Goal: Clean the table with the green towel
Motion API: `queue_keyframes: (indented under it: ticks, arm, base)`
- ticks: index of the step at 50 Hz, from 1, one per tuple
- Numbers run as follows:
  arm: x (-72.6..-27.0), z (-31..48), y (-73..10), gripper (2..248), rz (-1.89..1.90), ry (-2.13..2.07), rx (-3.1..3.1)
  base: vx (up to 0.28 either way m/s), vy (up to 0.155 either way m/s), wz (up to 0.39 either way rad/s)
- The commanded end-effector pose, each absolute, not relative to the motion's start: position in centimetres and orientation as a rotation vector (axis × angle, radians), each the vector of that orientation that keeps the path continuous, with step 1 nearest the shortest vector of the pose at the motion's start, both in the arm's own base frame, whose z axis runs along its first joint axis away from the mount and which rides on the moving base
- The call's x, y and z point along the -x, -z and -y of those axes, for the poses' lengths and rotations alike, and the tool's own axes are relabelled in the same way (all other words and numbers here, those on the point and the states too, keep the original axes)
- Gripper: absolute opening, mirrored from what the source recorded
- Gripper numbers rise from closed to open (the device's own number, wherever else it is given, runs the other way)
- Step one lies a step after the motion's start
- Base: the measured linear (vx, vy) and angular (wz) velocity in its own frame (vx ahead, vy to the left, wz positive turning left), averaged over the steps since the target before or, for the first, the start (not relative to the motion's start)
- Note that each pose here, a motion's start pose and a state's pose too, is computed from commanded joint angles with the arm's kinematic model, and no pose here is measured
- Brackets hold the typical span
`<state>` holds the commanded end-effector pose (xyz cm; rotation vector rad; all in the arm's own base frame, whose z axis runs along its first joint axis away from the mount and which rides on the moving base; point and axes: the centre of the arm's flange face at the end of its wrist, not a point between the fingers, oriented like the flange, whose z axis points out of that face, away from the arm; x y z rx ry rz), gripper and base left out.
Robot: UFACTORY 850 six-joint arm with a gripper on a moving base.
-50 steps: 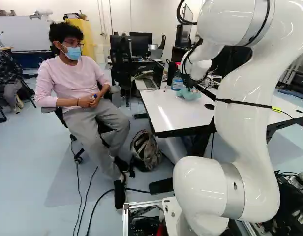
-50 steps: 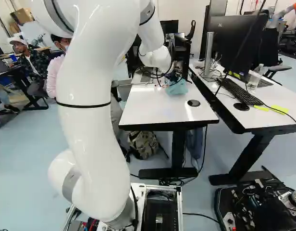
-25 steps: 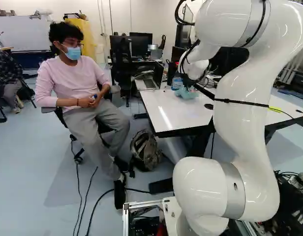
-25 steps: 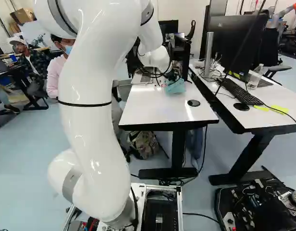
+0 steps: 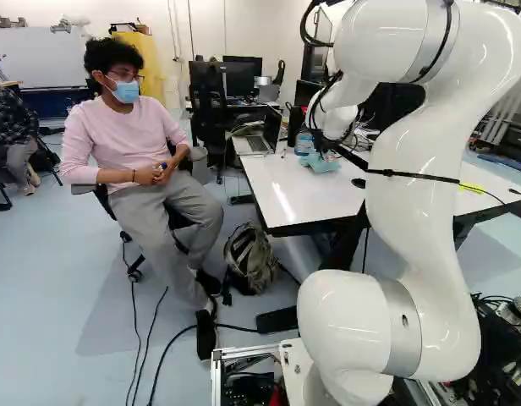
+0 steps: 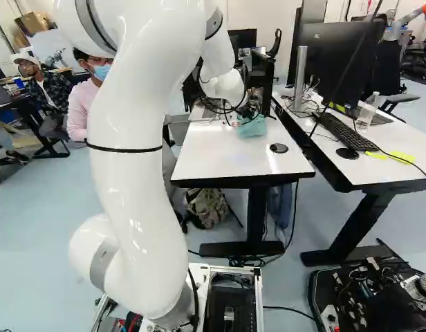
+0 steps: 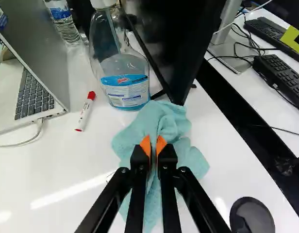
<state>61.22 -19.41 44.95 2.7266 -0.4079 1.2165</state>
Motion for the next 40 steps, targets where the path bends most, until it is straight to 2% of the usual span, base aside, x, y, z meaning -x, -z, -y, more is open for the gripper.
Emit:
queue_keyframes:
  ticks: [40]
  arm:
    - [-61.7,19.6,-42.7,34,0.411,-1.179,-2.747]
  base:
    - [0.000,0.000,0.000]
